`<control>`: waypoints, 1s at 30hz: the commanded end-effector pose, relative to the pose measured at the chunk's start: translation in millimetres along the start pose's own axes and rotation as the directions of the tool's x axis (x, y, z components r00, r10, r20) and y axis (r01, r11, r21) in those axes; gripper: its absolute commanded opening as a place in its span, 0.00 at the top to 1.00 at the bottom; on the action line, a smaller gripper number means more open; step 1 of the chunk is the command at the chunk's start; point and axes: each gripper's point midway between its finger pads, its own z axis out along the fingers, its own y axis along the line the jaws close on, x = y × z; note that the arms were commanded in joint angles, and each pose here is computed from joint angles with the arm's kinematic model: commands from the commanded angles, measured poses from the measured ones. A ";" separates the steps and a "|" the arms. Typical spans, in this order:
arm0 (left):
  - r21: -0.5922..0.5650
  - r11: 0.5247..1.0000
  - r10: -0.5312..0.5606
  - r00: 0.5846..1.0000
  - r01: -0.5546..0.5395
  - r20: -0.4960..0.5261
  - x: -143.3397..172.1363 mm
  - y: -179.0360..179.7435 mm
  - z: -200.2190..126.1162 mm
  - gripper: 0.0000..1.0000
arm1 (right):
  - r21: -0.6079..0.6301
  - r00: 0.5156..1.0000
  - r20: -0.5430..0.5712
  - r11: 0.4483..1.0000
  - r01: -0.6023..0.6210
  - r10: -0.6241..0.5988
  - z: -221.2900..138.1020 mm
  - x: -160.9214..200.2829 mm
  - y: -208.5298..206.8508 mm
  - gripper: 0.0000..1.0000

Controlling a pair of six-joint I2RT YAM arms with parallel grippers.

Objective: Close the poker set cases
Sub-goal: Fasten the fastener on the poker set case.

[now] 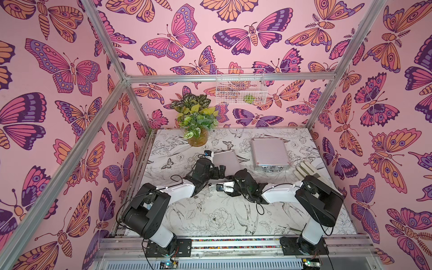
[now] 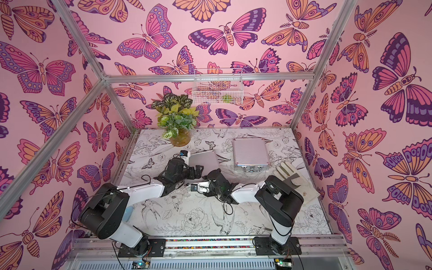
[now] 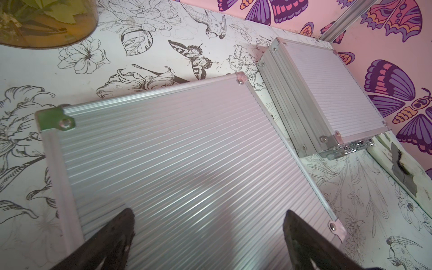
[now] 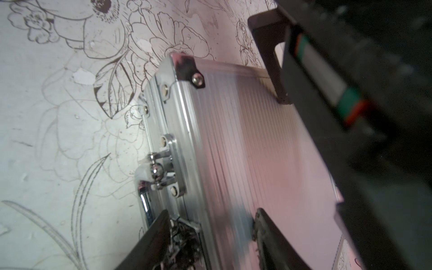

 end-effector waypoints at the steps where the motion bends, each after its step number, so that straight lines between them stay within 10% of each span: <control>1: -0.107 0.994 -0.046 0.973 0.022 -0.227 69.7 32.9 -3.5 0.00 | -0.189 0.974 -0.217 0.982 0.027 -0.069 2.1 58.4 48.6 0.47; 30: -0.114 0.993 -0.040 0.974 0.015 -0.224 69.2 36.9 -5.8 0.01 | -0.388 0.959 -0.225 0.919 0.071 -0.170 1.5 62.1 64.4 0.85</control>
